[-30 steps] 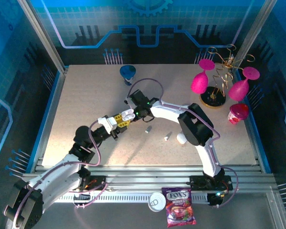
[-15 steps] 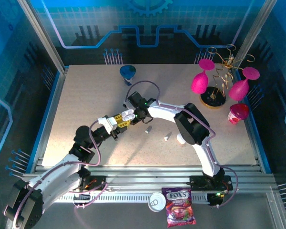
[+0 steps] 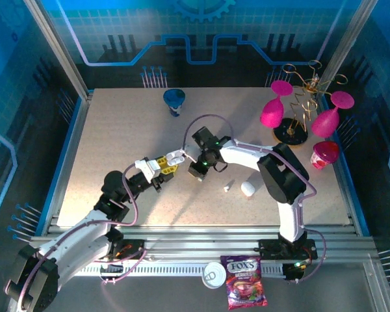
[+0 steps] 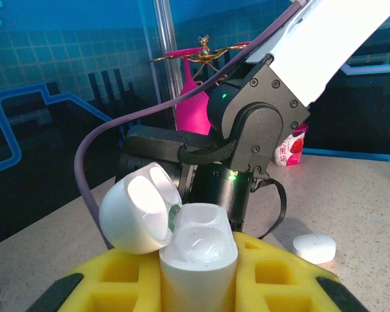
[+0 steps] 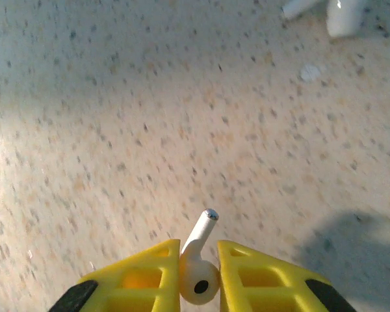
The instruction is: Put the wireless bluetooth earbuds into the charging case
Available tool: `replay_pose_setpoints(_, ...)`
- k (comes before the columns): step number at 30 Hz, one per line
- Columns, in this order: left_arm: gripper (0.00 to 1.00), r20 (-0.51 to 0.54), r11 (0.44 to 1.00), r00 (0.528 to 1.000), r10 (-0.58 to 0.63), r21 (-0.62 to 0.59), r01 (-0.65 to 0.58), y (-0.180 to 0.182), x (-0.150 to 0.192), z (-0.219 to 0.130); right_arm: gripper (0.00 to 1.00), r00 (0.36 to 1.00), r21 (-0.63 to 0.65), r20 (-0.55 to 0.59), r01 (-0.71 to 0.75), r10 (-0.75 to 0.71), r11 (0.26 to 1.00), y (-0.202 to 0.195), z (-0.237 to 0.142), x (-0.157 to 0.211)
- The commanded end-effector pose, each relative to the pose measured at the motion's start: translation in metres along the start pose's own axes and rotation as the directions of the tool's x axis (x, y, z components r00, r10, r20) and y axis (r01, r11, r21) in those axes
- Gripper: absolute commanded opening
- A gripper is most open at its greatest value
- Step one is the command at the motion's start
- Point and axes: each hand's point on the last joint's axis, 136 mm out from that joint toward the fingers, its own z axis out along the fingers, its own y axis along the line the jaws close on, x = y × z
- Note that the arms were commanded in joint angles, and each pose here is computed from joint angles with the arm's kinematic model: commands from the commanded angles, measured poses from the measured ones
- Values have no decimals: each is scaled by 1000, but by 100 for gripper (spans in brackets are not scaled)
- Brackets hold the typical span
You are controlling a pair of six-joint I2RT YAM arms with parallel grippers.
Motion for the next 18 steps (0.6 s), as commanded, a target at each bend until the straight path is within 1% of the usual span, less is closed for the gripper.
replay_pose_setpoints(1, 0, 36, 999, 999, 36, 11, -36, 0, -15, 1, 16, 999, 18, -14, 39, -39, 999, -7, -11, 8)
replay_pose_setpoints(4, 0, 33, 999, 999, 32, 19, -32, -1, -15, 1, 17, 1000, -3, 19, -4, 4, 1000, -11, -22, 7)
replay_pose_setpoints(6, 0, 29, 999, 999, 28, 24, -28, -1, -15, 1, 16, 1000, 3, 15, -14, 14, 1000, -15, -26, 8)
replay_pose_setpoints(9, 0, 27, 999, 999, 27, 29, -27, -2, -14, 2, 17, 998, 30, -47, -29, 31, 999, -20, -24, 17)
replay_pose_setpoints(12, 0, 28, 999, 999, 24, 32, -25, -2, -14, 2, 20, 993, 52, -107, -45, 50, 998, -22, -22, 29)
replay_pose_setpoints(15, 0, 28, 999, 999, 22, 36, -23, -3, -14, 2, 20, 983, 82, -179, -15, 30, 997, -26, -23, 46)
replay_pose_setpoints(18, 0, 21, 999, 1000, 22, 39, -23, -3, -12, 2, 20, 978, 91, -209, 9, 10, 996, -27, -24, 53)
